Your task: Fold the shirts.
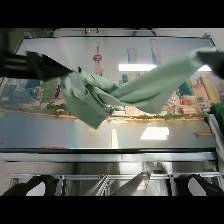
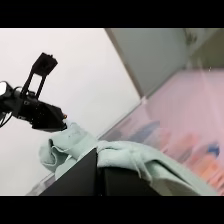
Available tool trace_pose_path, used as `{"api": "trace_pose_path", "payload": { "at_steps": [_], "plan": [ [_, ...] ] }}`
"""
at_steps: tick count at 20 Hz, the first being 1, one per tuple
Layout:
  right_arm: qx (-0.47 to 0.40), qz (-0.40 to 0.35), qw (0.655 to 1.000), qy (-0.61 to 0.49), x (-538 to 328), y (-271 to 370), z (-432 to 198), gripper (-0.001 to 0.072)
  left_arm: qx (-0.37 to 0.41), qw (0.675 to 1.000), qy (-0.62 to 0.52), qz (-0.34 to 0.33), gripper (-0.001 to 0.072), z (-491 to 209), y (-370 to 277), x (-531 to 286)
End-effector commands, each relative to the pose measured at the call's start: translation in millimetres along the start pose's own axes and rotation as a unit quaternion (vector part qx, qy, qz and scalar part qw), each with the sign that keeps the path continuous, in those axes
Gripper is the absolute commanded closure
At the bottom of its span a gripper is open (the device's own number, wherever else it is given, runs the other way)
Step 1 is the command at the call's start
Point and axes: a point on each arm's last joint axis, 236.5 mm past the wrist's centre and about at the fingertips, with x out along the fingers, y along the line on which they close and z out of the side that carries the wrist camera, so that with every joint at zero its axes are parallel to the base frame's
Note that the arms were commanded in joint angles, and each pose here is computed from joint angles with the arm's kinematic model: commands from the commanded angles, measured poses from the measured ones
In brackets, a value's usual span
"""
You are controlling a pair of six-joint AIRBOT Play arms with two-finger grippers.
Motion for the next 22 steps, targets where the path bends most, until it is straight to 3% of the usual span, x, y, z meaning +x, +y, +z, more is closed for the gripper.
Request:
{"api": "trace_pose_path", "payload": {
  "at_steps": [1,5,11,18,19,20,21,22],
  "plan": [
    [-0.165,-0.084,0.977,-0.107,-17.4,71.9,60.5,0.0695,0.071,0.995,-0.066,0.035,0.0677,16.2,-43.4,-46.0],
    [-0.234,-0.202,0.946,-0.102,-35.8,59.0,64.9,0.0696,0.072,0.991,-0.081,0.083,0.0677,16.6,-28.8,-62.1],
    [0.003,-0.176,0.983,0.056,5.7,-80.7,-57.6,0.0694,-0.065,0.997,0.002,0.037,0.0677,-18.4,65.6,0.1],
    [0.188,-0.316,0.914,0.172,8.2,-291.8,-230.3,0.0694,-0.187,0.980,0.029,0.059,0.0675,-29.2,248.8,80.6],
    [0.201,-0.316,0.910,0.177,6.6,-305.5,-238.2,0.0688,-0.198,0.978,0.032,0.053,0.0576,-26.5,266.6,83.9],
    [0.211,-0.309,0.910,0.178,5.9,-313.4,-237.1,0.0562,-0.208,0.976,0.035,0.047,0.0296,-22.5,285.7,83.4],
    [0.211,-0.298,0.915,0.173,5.1,-315.7,-225.9,0.0312,-0.214,0.975,0.036,0.043,-0.0013,-17.5,299.6,77.0],
    [0.206,-0.287,0.921,0.165,2.0,-314.4,-209.4,0.0222,-0.222,0.974,0.035,0.039,-0.0013,-12.4,309.7,66.8]
  ]
}}
